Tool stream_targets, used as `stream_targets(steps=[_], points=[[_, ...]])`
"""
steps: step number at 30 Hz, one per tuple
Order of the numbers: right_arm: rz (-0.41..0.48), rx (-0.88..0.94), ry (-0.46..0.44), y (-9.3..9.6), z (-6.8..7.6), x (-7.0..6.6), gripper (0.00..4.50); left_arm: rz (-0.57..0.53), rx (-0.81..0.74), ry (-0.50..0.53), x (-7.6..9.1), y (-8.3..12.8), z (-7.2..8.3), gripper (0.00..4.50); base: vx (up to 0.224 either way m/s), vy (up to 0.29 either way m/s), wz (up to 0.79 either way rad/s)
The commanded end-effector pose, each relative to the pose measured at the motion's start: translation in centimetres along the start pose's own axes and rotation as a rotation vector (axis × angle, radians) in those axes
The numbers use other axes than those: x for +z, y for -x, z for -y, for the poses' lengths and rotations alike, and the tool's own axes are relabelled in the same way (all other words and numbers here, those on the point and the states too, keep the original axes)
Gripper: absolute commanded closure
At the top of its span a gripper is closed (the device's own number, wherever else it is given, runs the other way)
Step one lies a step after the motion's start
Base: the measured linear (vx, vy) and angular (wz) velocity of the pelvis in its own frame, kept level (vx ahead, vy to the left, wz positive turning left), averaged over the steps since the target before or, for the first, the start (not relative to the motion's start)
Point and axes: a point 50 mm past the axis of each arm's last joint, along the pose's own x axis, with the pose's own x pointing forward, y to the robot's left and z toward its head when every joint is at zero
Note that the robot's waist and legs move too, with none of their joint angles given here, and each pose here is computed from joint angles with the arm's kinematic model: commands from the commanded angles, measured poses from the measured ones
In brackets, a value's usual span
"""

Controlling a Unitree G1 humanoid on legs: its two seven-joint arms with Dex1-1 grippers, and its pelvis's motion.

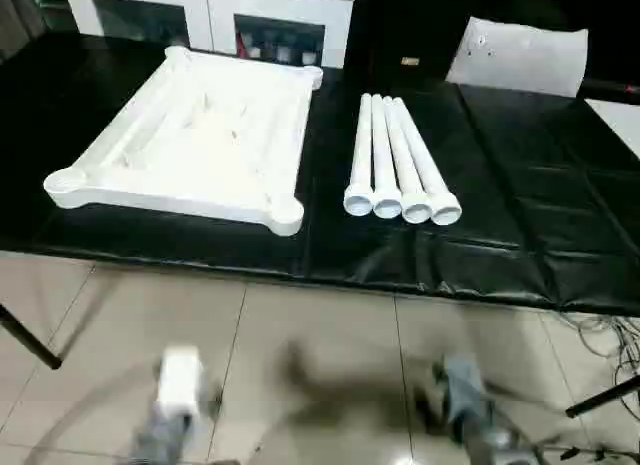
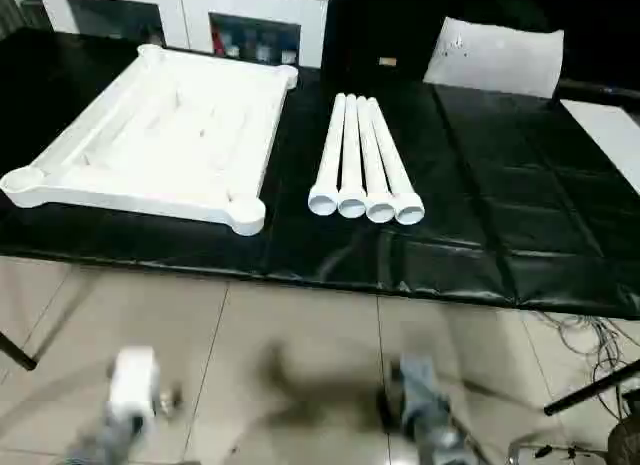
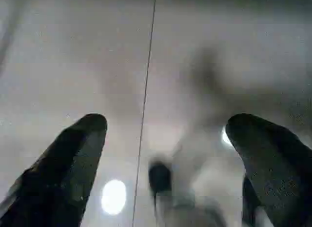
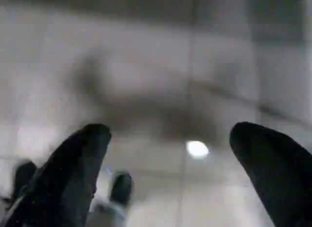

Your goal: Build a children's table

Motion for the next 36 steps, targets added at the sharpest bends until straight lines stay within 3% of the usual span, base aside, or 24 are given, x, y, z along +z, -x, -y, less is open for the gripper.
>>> stream_targets(steps=[1,2,5,6,10,15,16,18,19,20,21,23,24,25,26,28,31,33,36], points=[[0.098,0.032,-0.017,0.5,0.3,1.1,0.00,0.074,-0.066,-0.022,0.7,0.3,1.2,0.04,0.000,0.000,0.00],[0.174,0.073,-0.006,1.2,-0.1,1.7,0.00,0.143,-0.102,-0.038,1.6,0.9,1.9,0.04,0.000,0.000,0.00],[0.241,0.117,0.031,2.5,-0.7,2.1,0.00,0.210,-0.144,-0.050,2.4,2.0,2.5,0.04,0.000,0.000,0.00],[0.275,0.127,0.042,3.7,-0.9,2.4,0.00,0.259,-0.175,-0.057,3.0,3.3,2.9,0.04,0.000,0.000,0.00],[0.354,0.147,-0.006,7.2,-1.3,3.0,0.00,0.346,-0.204,-0.057,3.7,6.6,2.9,0.04,0.000,0.000,0.00],[0.431,0.158,0.015,11.3,-1.8,4.3,0.00,0.444,-0.224,-0.103,4.9,10.5,2.9,0.04,0.000,0.000,0.00],[0.471,0.160,0.013,12.7,-2.0,5.5,0.00,0.491,-0.226,-0.112,6.0,12.0,2.9,0.04,0.000,0.000,0.00],[0.590,0.158,-0.027,14.6,-2.2,9.2,0.00,0.599,-0.212,-0.080,9.3,14.1,2.6,0.04,0.000,0.000,0.00],[0.590,0.158,-0.027,14.6,-2.2,9.2,0.00,0.599,-0.212,-0.080,9.3,14.1,2.6,0.04,0.000,0.000,0.00],[0.655,0.154,-0.006,15.0,-2.3,11.4,0.00,0.655,-0.198,-0.057,11.3,14.7,2.6,0.04,0.000,0.000,0.00],[0.655,0.154,-0.006,15.0,-2.3,11.4,0.00,0.655,-0.198,-0.057,11.3,14.7,2.6,0.04,0.000,0.000,0.00],[0.704,0.114,0.057,14.9,-2.4,13.7,0.00,0.724,-0.170,-0.038,13.6,15.0,2.5,0.04,0.000,0.000,0.00],[0.747,0.071,0.097,14.6,-2.5,15.4,0.00,0.761,-0.132,-0.059,15.2,14.9,2.4,0.04,0.000,0.000,0.00],[0.754,0.064,0.102,14.6,-2.5,15.6,0.00,0.765,-0.130,-0.060,15.4,14.9,2.4,0.04,0.000,0.000,0.00],[0.807,0.001,0.147,14.3,-2.7,17.4,0.00,0.803,-0.105,-0.087,16.8,14.6,2.6,0.04,0.000,0.000,0.00],[0.839,-0.066,0.185,14.0,-2.9,18.7,0.00,0.869,-0.057,-0.129,18.2,14.6,2.7,0.04,0.000,0.000,0.00],[0.822,-0.075,0.152,13.0,-3.1,19.1,0.00,0.863,-0.040,-0.109,19.0,14.0,2.7,0.04,0.000,0.000,0.00],[0.755,-0.097,0.115,11.5,-3.2,19.2,0.00,0.791,-0.048,-0.078,19.2,12.7,2.8,0.04,0.000,0.000,0.00],[0.680,-0.031,0.049,10.8,-3.9,18.9,0.00,0.768,-0.058,-0.084,19.3,11.9,3.1,0.04,0.000,0.000,0.00]])
